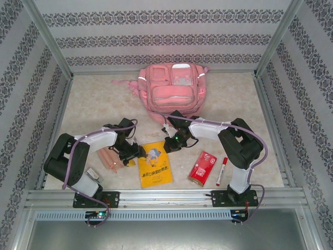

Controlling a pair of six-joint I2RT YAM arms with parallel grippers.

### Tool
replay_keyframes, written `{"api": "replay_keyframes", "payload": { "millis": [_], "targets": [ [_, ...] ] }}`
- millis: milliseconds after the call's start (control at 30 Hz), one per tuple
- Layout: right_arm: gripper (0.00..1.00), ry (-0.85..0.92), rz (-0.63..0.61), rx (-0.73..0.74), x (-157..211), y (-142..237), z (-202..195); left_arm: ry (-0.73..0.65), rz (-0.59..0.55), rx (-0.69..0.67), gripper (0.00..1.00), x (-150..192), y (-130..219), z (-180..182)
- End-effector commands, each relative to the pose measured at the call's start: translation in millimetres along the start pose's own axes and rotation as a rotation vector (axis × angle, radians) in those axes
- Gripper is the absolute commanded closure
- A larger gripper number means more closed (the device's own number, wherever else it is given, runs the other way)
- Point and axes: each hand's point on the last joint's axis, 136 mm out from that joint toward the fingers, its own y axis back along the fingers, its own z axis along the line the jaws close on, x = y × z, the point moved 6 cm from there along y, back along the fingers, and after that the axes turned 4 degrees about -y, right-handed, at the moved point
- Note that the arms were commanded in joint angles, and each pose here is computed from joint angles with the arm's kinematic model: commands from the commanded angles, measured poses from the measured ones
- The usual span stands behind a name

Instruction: Pack the student bag

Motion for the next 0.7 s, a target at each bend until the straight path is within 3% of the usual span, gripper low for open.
{"api": "replay_keyframes", "payload": {
  "millis": [0, 167, 300, 400, 667],
  "targets": [
    [0.92, -0.028, 0.050, 0.007, 9.5, -21.6, -15.0, -0.225, -0.081, 0.349, 0.49, -16.8, -5.9, -53.5],
    [0.95, -0.036, 0.064, -0.045, 12.8, -24.2, -12.8, -0.285, -0.131, 0.411, 0.61, -15.7, 9.5, -66.4],
    [0.96, -0.043, 0.072, -0.062, 13.7, -24.2, -11.9, -0.257, -0.139, 0.410, 0.63, -18.1, 3.8, -62.8],
    [0.96, -0.054, 0.077, -0.080, 15.0, -23.3, -11.5, -0.246, -0.174, 0.467, 0.71, -20.2, 8.1, -68.7],
    [0.95, -0.077, 0.066, -0.136, 16.8, -22.4, -12.7, -0.291, -0.309, 0.610, 0.68, -20.7, 39.8, -92.3]
  ]
}}
